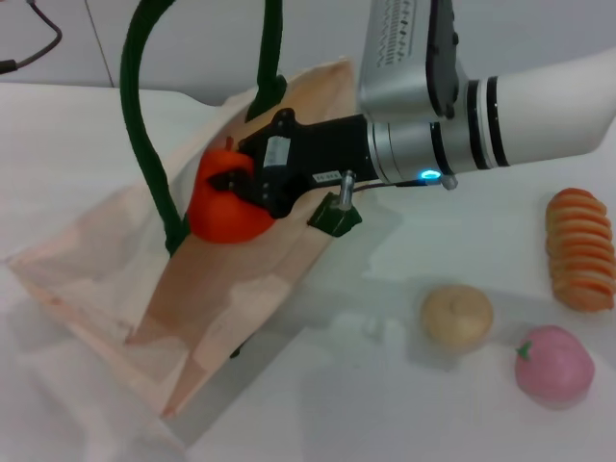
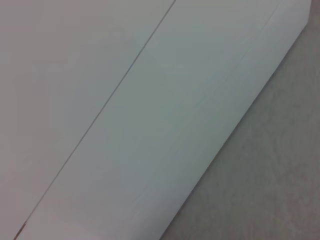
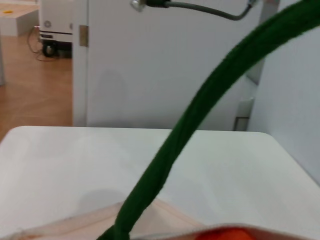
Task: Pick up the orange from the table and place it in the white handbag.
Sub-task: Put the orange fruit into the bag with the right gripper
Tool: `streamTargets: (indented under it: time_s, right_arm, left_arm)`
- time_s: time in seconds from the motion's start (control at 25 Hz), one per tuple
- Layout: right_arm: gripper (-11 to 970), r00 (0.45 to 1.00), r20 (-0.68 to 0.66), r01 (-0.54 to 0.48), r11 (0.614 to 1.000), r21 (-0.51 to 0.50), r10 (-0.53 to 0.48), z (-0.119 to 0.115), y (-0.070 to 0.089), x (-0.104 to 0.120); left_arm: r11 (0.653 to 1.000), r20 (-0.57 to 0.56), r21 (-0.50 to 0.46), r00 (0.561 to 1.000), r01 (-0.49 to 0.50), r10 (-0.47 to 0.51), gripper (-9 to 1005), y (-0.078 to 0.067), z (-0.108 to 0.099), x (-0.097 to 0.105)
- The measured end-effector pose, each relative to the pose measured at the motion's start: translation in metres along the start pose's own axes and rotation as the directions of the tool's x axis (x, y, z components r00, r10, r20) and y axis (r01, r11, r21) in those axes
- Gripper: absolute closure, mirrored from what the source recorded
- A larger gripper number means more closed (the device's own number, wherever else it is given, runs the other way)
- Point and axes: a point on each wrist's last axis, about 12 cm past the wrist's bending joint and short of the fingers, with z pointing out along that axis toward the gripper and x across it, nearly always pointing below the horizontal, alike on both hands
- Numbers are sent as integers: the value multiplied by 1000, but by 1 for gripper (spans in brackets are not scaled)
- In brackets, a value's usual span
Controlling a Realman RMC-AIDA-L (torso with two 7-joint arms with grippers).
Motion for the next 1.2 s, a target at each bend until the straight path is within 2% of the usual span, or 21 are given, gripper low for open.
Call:
streamTargets:
  time_s: [0.56,0.92,1.2]
  right_arm:
    - [886,999,-35,-26,988,155,32,-2,-16,10]
    - [885,997,2,-73,978,198,74,-3,-21,8]
    - [885,995,-29,-79,959,271,90,-4,-29,15]
  left_arm:
    - [999,17,46,1000,7,-8,860,0,5,-1]
    - [999,18,48,1000,5,-6,860,0,6,-2]
    - [999,18,48,1000,5,-6,860,0,6,-2]
